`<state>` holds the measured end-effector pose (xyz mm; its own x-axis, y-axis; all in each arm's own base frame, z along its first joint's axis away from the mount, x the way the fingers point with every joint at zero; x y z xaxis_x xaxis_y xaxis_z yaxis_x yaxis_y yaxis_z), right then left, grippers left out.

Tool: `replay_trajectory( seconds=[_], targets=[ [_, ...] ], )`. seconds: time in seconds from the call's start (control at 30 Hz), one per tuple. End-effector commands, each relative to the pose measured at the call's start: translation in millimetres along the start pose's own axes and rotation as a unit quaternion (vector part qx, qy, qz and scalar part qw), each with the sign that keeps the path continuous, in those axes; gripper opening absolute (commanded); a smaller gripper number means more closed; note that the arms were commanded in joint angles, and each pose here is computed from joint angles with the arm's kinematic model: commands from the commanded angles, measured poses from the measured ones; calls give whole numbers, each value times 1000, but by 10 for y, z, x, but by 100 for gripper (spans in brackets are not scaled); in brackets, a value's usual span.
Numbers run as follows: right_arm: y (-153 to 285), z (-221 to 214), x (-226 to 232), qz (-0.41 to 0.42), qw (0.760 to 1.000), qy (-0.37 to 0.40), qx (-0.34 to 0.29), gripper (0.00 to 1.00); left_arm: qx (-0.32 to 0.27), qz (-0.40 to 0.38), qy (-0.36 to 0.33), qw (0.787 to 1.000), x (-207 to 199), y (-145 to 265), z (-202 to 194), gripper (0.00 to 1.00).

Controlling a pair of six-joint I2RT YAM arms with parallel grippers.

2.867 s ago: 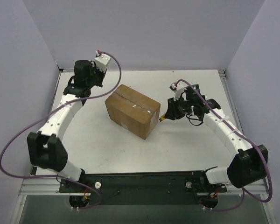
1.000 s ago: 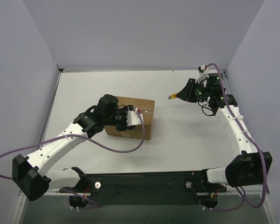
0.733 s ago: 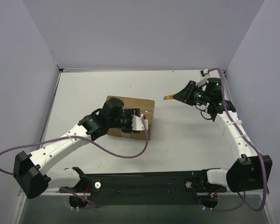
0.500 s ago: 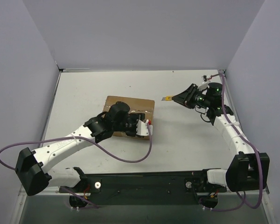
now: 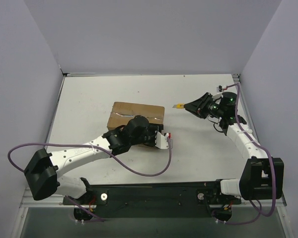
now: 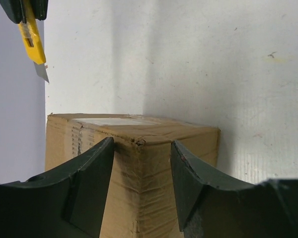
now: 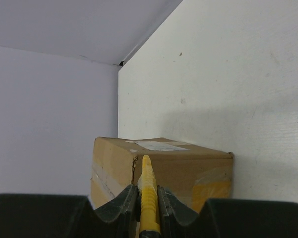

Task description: Unpack the express box

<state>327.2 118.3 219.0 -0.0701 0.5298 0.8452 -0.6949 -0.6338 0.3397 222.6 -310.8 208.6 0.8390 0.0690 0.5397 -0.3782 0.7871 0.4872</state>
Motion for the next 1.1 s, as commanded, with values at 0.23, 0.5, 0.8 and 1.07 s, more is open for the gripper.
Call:
replay_trajectory(
  seconds=[0.23, 0.5, 0.8, 1.07],
  targets=[
    [25, 30, 277, 72, 997, 38, -13, 0, -12, 70, -2, 997, 176, -258, -17, 56],
    [-38, 38, 248, 66, 997, 32, 6, 0, -10, 104, 14, 994, 309, -223, 44, 59],
    [-114, -63, 297, 80, 995, 48, 21, 0, 22, 67, 40, 997, 198, 42, -103, 59],
    [-168, -95, 256, 78, 996, 44, 30, 0, 40, 80, 37, 995, 165, -5, -251, 59]
  ],
)
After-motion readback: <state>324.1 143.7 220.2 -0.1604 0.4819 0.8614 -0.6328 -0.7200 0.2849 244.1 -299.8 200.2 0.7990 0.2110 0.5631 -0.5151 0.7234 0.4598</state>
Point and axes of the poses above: each gripper's point midway between its finger pads, its own y axis back along the fingers, its own x axis along the line the jaws close on, z = x × y, the point moved 4 cm from there along y, back along the fingers, and after that the axes turned 5 degrees about y, right-handed, at the moved point
